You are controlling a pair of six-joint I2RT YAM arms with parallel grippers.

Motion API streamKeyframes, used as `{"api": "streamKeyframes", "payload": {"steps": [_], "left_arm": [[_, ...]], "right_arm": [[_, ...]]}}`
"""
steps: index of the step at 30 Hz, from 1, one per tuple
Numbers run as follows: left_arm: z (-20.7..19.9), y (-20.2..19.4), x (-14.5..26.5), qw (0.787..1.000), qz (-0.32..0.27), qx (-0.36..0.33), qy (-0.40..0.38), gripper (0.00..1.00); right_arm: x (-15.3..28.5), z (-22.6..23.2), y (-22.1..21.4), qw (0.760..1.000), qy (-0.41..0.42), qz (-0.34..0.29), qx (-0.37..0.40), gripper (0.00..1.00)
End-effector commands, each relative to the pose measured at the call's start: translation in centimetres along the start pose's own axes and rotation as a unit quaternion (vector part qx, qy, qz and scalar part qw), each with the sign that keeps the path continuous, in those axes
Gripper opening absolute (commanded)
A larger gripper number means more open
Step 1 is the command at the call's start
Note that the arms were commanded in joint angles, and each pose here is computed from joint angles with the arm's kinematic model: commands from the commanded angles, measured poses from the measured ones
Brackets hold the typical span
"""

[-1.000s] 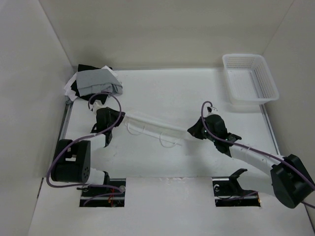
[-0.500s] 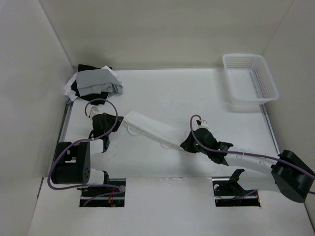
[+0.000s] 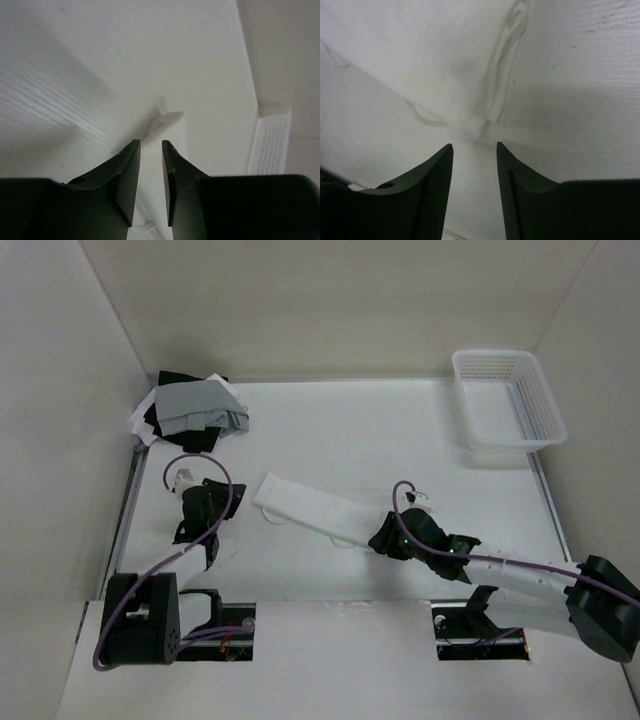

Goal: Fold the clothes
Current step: Fold the tank top

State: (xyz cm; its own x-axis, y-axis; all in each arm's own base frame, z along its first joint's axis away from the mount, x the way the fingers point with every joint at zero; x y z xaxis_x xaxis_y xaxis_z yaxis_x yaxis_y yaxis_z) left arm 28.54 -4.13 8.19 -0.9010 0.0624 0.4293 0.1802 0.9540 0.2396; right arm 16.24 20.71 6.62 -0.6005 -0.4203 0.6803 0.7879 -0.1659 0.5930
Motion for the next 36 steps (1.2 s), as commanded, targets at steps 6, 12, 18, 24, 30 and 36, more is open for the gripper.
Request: {"api": "streamKeyframes", "payload": {"steps": [6, 12, 18, 24, 30, 36], "left_arm": [[-10.5, -8.2, 1.4, 0.974, 0.053, -0.180, -0.124, 0.22], [-10.5, -12.1, -1.7, 0.968, 0.107, -0.196, -0.118, 0.22], [-7.6, -11.0, -3.7, 0.974, 0.096, -0.190, -0.082, 0.21], [-4.2, -9.1, -4.4, 0.980, 0.077, -0.177, -0.047, 0.21], [-2.2, -8.6, -4.6, 0.982, 0.070, -0.171, -0.034, 0.22], [-1.0, -8.3, -4.6, 0.984, 0.068, -0.163, -0.026, 0.22]], "right_arm": [[0.6, -0.1, 3.9, 0.997, 0.026, -0.074, -0.024, 0.56], [-1.6, -0.8, 5.6, 0.994, 0.044, -0.081, -0.051, 0.58], [-3.9, -1.0, 5.2, 0.993, 0.066, -0.061, -0.073, 0.54], [-4.7, -2.0, 3.5, 0.993, 0.052, -0.040, -0.101, 0.40], [-3.9, -2.6, 2.8, 0.991, 0.045, -0.043, -0.118, 0.51], [-3.0, -3.2, 2.3, 0.992, 0.021, -0.039, -0.117, 0.53]]}}
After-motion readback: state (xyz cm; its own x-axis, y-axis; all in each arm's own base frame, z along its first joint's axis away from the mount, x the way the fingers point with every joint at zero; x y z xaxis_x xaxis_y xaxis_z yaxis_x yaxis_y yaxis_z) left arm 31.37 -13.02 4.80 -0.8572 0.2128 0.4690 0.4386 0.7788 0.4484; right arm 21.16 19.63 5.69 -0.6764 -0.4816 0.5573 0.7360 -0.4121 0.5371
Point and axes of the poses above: each gripper's point midway between its finger pads, its own x axis back along the fingers, its own z axis along the line the jaws close on, y = z × x, the point moved 4 cm from there along x, back along the fingers, and after that the axes turned 11 degrees about x, right-handed, at the moved point
